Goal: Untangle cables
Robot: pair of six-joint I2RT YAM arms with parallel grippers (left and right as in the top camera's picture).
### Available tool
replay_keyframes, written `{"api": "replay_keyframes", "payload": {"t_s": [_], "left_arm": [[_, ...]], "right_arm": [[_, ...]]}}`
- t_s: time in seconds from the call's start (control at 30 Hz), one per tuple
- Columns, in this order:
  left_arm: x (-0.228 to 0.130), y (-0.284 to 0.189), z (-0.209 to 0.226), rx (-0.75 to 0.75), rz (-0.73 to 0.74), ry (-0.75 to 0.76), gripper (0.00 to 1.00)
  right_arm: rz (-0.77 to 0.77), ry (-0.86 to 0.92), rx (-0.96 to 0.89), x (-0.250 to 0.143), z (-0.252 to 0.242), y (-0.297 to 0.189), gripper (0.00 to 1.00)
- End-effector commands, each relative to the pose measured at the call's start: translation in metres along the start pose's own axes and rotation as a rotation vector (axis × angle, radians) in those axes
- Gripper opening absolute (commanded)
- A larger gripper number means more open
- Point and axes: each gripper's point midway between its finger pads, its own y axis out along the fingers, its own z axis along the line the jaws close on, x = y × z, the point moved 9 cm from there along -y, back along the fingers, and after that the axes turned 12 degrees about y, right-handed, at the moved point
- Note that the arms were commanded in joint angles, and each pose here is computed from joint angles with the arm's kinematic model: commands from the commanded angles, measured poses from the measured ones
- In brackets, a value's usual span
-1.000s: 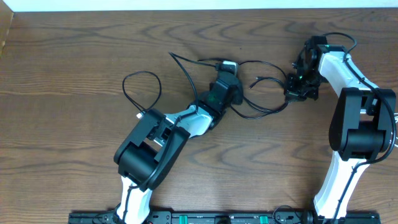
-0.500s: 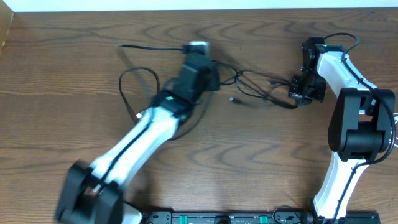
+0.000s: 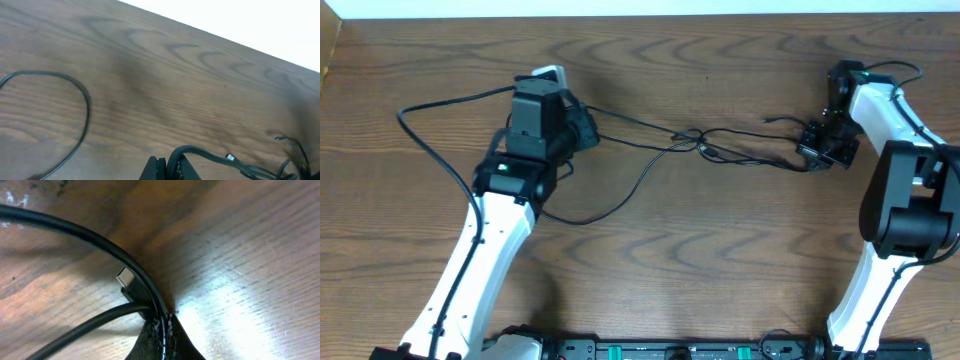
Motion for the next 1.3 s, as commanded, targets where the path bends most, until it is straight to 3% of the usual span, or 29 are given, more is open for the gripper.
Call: {"api": "replay_keyframes", "payload": {"t_s": [0.0, 0.17, 0.23, 0.33, 0.6, 0.83, 1.0, 1.07, 1.17, 1.27], "left_arm": [[0.027, -0.026, 0.049, 0.263, -0.168, -0.135, 0.08], [0.024, -0.023, 0.042, 0.140, -0.127, -0.167, 0.07], [0.022, -0.023, 0.038, 0.092, -0.105, -0.167, 0.07], [0.019, -0.022, 0.033, 0.037, -0.076, -0.166, 0.08], [0.012, -0.021, 0.033, 0.033, -0.027, -0.172, 0.08], [0.004, -0.020, 0.030, -0.013, 0.033, -0.178, 0.08], [-0.004, -0.013, 0.023, -0.046, 0.074, -0.168, 0.08], [-0.004, -0.011, 0.023, -0.044, 0.078, -0.169, 0.07], [-0.004, -0.011, 0.023, -0.045, 0.076, -0.169, 0.07], [-0.003, -0.011, 0.023, -0.047, 0.071, -0.168, 0.08]], "right_arm": [[-0.151, 0.009, -0.073, 0.033, -0.048, -0.026, 0.01], [-0.101, -0.375, 0.493, 0.010, -0.015, -0.082, 0.01], [-0.116, -0.463, 0.610, -0.001, -0.009, -0.102, 0.01], [-0.165, -0.536, 0.649, -0.018, -0.007, -0.130, 0.09], [-0.233, -0.646, 0.722, -0.058, 0.000, -0.174, 0.17], [-0.103, -0.663, 0.703, -0.090, 0.019, -0.162, 0.25], [-0.054, -0.769, 0.660, -0.122, 0.047, -0.137, 0.35], [-0.102, -0.718, 0.519, -0.127, 0.056, -0.116, 0.38], [-0.238, -0.541, 0.246, -0.127, 0.058, -0.086, 0.29], [-0.342, -0.535, 0.117, -0.134, 0.067, -0.062, 0.29]]}}
